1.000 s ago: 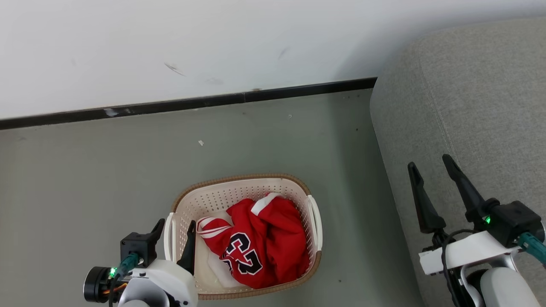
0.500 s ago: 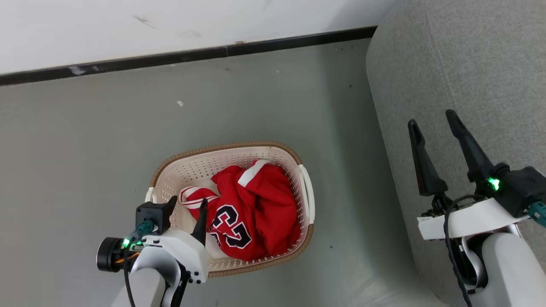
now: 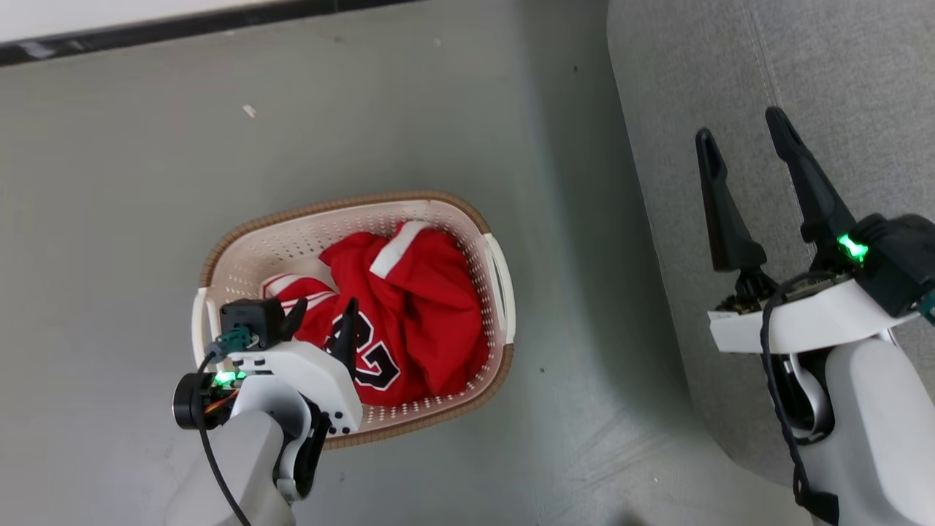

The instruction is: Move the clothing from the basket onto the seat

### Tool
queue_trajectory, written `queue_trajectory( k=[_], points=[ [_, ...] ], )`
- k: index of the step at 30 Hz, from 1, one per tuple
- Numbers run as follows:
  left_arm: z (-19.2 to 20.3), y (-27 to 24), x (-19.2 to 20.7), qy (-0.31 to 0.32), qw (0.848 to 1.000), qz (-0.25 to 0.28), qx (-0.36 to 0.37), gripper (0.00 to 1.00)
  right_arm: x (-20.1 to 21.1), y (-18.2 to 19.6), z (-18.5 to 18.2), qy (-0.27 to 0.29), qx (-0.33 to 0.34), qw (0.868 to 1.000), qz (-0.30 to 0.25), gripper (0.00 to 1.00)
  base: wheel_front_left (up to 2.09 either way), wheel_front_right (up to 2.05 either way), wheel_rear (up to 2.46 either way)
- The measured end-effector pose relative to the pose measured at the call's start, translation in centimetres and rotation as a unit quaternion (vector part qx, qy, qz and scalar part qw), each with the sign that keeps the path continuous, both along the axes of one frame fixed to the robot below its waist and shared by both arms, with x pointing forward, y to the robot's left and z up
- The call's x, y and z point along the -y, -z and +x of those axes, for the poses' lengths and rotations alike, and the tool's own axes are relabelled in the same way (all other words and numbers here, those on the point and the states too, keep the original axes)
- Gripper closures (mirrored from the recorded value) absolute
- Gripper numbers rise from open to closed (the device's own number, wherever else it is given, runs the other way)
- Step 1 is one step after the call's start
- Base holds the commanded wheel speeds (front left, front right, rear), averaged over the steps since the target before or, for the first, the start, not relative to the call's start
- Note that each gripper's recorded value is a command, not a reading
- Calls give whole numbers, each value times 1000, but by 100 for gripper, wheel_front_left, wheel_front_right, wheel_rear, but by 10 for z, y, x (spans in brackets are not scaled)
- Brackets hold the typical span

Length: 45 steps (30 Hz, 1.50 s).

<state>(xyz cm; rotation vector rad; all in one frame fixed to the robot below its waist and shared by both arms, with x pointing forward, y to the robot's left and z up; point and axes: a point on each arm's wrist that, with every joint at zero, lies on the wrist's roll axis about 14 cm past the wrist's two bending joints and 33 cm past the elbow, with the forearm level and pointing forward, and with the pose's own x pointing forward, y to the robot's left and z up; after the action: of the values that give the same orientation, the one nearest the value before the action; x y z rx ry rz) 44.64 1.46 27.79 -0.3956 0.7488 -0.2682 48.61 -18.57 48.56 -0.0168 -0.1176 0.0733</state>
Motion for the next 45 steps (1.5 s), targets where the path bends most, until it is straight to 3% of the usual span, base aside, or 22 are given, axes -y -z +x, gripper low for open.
queue_trajectory(
  k=[35, 45],
  points=[
    [7, 97, 73, 15, 991, -54, -118, 0, 25, 39, 67, 9, -11, 1000, -12, 0, 0, 0, 0],
    [13, 124, 67, -31, 987, -44, -152, 0, 34, 53, 69, 18, -26, 999, -13, 0, 0, 0, 0]
  ],
)
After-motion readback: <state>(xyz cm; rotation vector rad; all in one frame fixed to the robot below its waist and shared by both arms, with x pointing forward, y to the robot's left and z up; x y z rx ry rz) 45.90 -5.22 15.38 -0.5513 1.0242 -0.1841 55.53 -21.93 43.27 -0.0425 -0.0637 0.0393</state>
